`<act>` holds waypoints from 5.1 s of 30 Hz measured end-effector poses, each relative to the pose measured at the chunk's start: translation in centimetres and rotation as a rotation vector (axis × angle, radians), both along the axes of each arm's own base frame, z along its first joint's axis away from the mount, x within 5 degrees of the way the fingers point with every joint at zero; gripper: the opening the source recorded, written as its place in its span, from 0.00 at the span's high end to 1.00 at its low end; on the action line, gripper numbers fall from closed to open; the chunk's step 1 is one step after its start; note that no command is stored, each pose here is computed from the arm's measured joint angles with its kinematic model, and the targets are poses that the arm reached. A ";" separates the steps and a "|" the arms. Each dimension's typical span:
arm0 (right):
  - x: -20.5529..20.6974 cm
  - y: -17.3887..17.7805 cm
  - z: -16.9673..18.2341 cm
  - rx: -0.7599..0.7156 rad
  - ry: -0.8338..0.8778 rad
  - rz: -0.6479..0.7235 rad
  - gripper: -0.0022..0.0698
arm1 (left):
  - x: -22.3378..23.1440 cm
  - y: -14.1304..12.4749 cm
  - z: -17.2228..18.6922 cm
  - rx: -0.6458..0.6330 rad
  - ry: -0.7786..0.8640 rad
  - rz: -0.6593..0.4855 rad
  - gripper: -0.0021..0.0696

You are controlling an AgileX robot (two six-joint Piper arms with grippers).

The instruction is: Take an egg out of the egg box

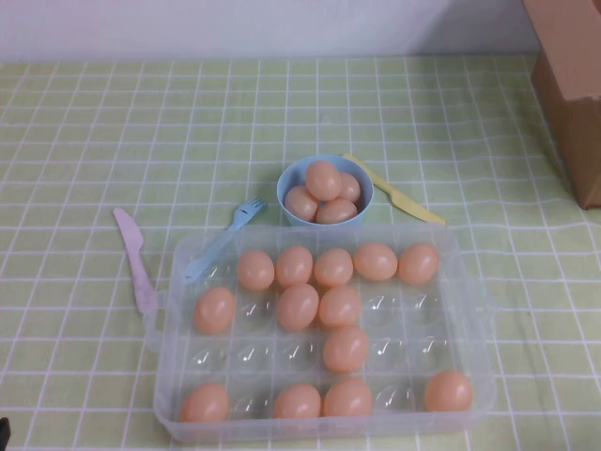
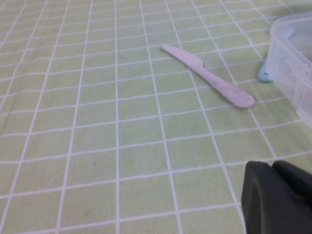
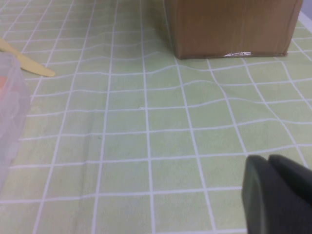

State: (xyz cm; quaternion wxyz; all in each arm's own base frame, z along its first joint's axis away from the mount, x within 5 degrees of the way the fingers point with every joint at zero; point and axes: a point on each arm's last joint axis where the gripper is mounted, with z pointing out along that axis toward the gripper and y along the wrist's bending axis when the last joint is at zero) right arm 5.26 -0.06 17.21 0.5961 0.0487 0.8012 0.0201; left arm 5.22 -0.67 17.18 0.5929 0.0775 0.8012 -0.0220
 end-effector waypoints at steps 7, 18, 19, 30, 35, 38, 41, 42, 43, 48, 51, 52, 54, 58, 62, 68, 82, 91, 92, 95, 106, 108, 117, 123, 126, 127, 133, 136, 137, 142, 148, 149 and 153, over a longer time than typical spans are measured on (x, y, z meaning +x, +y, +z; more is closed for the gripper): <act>0.0 0.0 0.0 0.000 0.000 0.000 0.99 | 0.0 0.0 0.0 0.000 0.000 0.000 0.98; 0.0 0.0 0.0 0.000 0.000 0.000 0.99 | 0.0 0.0 0.0 0.000 0.000 0.000 0.98; 0.0 0.0 0.0 0.000 0.000 0.000 0.99 | 0.0 0.0 0.0 0.000 0.000 0.000 0.98; 0.0 0.0 0.0 0.000 0.000 0.000 0.99 | 0.0 0.0 0.0 0.000 0.000 0.000 0.98; 0.0 0.0 0.0 0.000 0.000 0.000 0.99 | 0.0 0.0 0.0 0.000 0.000 0.000 0.98; 0.0 0.0 0.0 0.000 0.000 0.000 0.99 | 0.0 0.0 0.0 0.000 0.000 0.000 0.98; 0.0 0.0 0.0 0.000 0.000 0.000 0.99 | 0.0 0.0 0.0 0.000 0.000 0.000 0.98; 0.0 0.0 0.0 0.000 0.000 0.000 0.99 | 0.0 0.0 0.0 0.000 0.000 0.000 0.98; 0.0 0.0 0.0 0.000 0.000 0.000 0.99 | 0.0 0.0 0.0 0.000 0.000 0.000 0.98; 0.0 0.0 0.0 0.000 0.000 0.000 0.99 | 0.0 0.0 0.0 0.000 0.000 0.000 0.98; 0.0 0.0 0.0 0.000 0.000 0.000 0.99 | 0.0 0.0 0.0 0.000 0.000 0.000 0.98; 0.0 0.0 0.0 0.000 0.000 0.000 0.99 | 0.0 0.0 0.0 0.000 0.000 0.000 0.98; 0.0 0.0 0.0 0.000 0.000 0.000 0.99 | 0.0 0.0 0.0 0.000 0.000 0.000 0.98; 0.0 0.0 0.0 0.000 0.000 0.000 0.99 | 0.0 0.0 0.0 0.000 0.000 0.000 0.98; 0.0 0.0 0.0 0.000 0.000 0.000 0.99 | 0.0 0.0 0.0 0.000 -0.002 0.000 0.98; 0.0 0.0 0.0 0.000 0.000 0.000 0.99 | 0.3 -0.6 1.7 -0.532 -0.097 0.047 0.98; 0.0 0.0 0.0 0.000 0.000 0.000 0.99 | 0.3 0.4 4.2 -0.932 -0.332 0.105 0.98; 0.0 0.0 0.0 0.000 0.000 0.000 0.99 | 0.6 -1.9 6.6 -0.556 0.159 -0.011 0.98; 0.0 0.0 0.0 0.000 0.000 0.000 0.99 | 0.8 -2.0 7.6 -0.489 0.200 -0.036 0.98; 0.0 0.0 0.0 0.000 0.000 0.000 0.99 | 1.7 -2.4 10.1 -0.308 0.322 -0.103 0.98; 0.0 0.0 0.0 0.000 0.000 0.000 0.99 | 8.6 -2.7 15.4 0.027 0.603 -0.156 0.98; 0.0 0.0 0.0 0.000 0.000 0.000 0.99 | 10.3 -3.4 15.4 0.063 0.647 -0.186 0.98; 0.0 0.0 0.0 0.000 0.000 0.000 0.99 | 16.0 -9.6 15.4 0.229 0.739 -0.399 0.98; 0.0 0.0 0.0 0.000 0.000 0.000 0.99 | 19.1 -13.9 15.6 0.322 0.745 -0.484 0.98; 0.0 0.0 0.0 0.000 0.000 0.000 0.99 | 20.8 -15.9 15.1 0.358 0.761 -0.508 0.98; 0.0 0.0 0.0 0.000 0.000 0.000 0.99 | 21.4 -16.6 14.8 0.370 0.771 -0.516 0.98; 0.0 0.0 0.0 0.000 0.000 0.000 0.99 | 23.7 -19.5 12.0 0.433 0.866 -0.544 0.80; 0.0 0.0 0.0 0.000 0.000 0.000 0.99 | 24.3 -19.9 10.2 0.458 0.926 -0.527 0.56; 0.0 0.0 0.0 0.000 0.000 0.000 0.99 | 24.5 -19.9 9.7 0.460 0.944 -0.510 0.49; 0.0 0.0 0.0 0.000 0.000 0.000 0.99 | 24.9 -19.8 8.7 0.456 0.983 -0.430 0.26; 0.0 0.0 0.0 0.000 0.000 0.000 0.99 | 25.1 -19.9 8.4 0.413 1.006 -0.396 0.24; 0.0 0.0 0.0 0.000 0.000 0.000 0.99 | 25.2 -19.9 8.2 0.411 1.012 -0.395 0.24; 0.0 0.0 0.0 0.000 0.000 0.000 0.99 | 25.7 -19.8 7.2 0.409 1.042 -0.384 0.24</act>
